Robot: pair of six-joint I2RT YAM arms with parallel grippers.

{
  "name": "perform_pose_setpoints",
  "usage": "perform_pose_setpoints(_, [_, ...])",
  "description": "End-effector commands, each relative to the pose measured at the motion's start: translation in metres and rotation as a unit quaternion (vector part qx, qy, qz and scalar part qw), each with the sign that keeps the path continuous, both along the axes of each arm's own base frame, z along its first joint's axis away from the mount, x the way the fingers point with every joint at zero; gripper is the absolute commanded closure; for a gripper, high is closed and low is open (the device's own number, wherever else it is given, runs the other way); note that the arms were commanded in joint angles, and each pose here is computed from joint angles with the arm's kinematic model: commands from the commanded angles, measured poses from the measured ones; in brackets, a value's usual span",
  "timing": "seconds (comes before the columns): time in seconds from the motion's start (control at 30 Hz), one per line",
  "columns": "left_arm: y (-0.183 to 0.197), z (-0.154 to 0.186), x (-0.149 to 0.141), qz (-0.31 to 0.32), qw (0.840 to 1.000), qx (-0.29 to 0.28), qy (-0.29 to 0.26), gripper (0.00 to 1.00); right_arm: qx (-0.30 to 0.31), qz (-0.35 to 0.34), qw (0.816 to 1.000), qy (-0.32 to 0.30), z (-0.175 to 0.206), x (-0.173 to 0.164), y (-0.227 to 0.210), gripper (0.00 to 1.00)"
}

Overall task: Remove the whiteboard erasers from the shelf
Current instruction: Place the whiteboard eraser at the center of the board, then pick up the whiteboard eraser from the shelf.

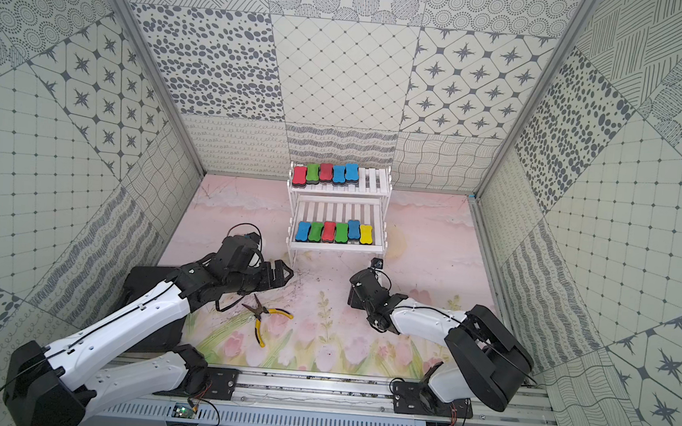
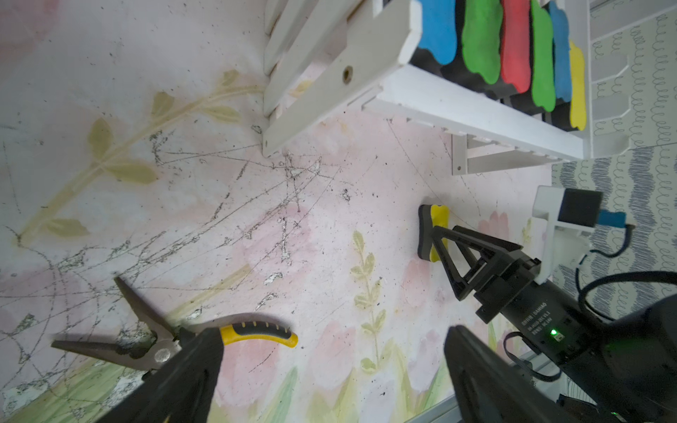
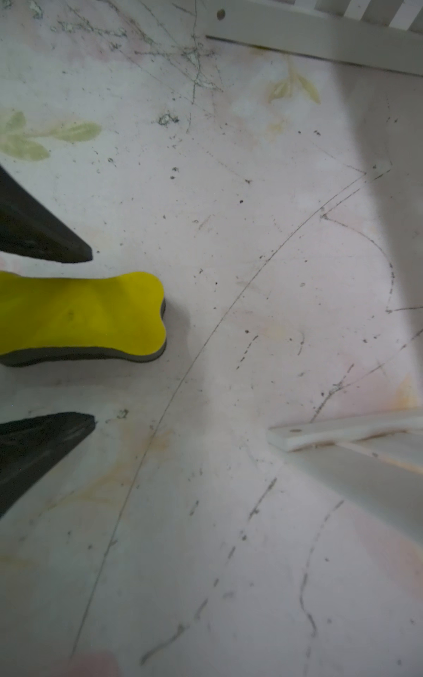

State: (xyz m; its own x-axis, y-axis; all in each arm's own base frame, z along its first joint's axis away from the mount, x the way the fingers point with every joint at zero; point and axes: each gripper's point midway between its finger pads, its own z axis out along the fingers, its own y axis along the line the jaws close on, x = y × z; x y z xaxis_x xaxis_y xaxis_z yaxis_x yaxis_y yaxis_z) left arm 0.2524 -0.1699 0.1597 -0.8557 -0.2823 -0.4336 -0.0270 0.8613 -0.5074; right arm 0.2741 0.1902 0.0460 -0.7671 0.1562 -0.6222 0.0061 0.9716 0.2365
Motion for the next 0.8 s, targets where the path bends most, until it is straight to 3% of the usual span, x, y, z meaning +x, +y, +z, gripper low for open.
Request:
perform_pose_setpoints(0.0, [-0.008, 0.009, 0.002, -0.012, 1.0, -0.018, -0.006, 0.01, 0.013, -0.013, 0.999, -0.032, 0.035, 0.007, -0.002, 0.29])
perform_pose_setpoints(0.5, [-0.018, 0.028, -0.002, -0.032, 0.998, -0.043, -0.018, 0.01, 0.048, 0.015, 0.99, -0.135, 0.157, 0.002, -0.013, 0.3])
perform_pose_setpoints(0.77, [-0.015, 0.047, -0.002, -0.038, 0.998, -0.039, -0.041, 0.01, 0.068, 0.074, 0.975, -0.198, 0.244, 0.0, 0.0, 0.33])
